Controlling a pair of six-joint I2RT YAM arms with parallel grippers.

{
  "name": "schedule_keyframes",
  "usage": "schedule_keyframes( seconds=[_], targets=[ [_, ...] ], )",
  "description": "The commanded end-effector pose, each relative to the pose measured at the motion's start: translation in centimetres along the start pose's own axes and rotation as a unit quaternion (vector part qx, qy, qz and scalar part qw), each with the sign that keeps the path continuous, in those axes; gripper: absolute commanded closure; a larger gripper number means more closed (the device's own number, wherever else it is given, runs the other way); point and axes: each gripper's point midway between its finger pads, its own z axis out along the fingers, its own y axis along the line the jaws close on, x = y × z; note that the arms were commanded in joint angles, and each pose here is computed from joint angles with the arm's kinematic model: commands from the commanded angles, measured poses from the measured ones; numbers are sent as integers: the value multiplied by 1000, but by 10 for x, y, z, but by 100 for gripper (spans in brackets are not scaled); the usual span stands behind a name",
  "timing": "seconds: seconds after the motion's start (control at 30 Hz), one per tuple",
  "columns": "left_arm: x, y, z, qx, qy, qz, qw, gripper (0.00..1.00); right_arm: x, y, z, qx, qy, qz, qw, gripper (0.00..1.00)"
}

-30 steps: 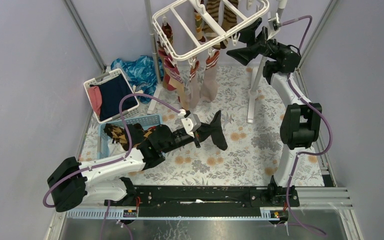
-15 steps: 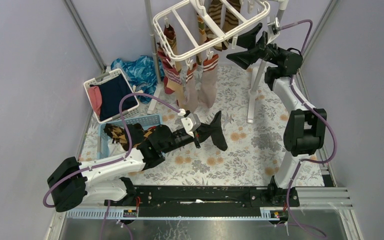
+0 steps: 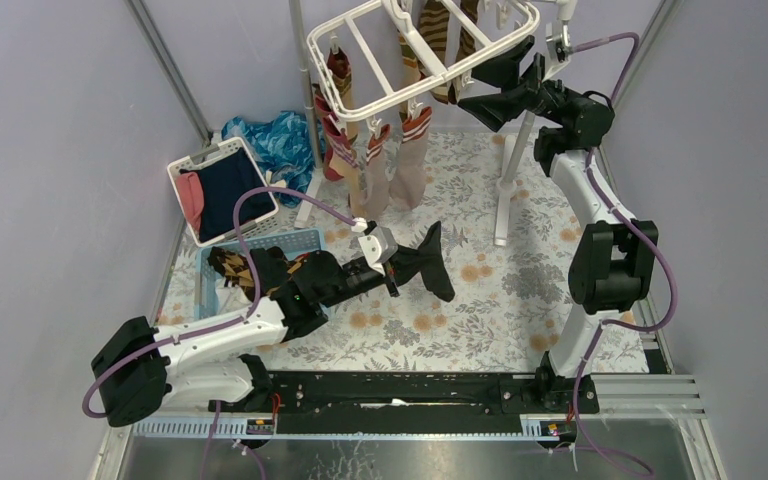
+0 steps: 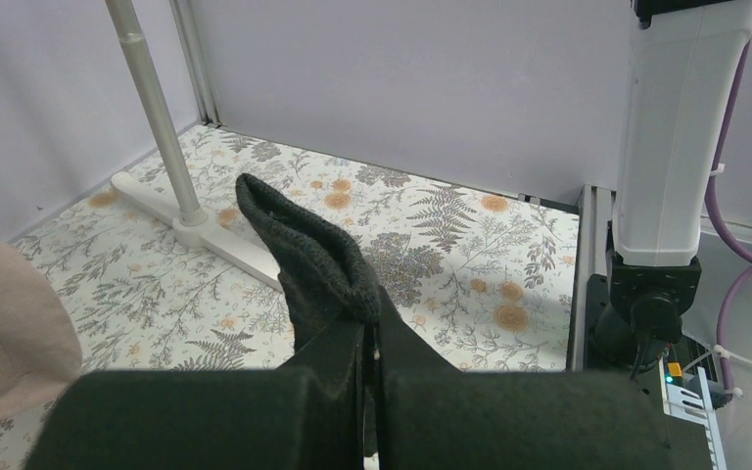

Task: Clip the socks to the hanger
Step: Open the clamp at the hanger.

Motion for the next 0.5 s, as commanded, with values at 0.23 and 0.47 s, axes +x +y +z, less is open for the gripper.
schedule_keyframes(
  seconds=[0.23,0.47],
  targets=[
    [-9,1,-2,-4,-19,3,1000,100,-14,1,5,-9,-18,-21,1000,23],
    [-8,1,-2,-4,-18,3,1000,100,-14,4,4,-14,-16,-24,999,28]
  ],
)
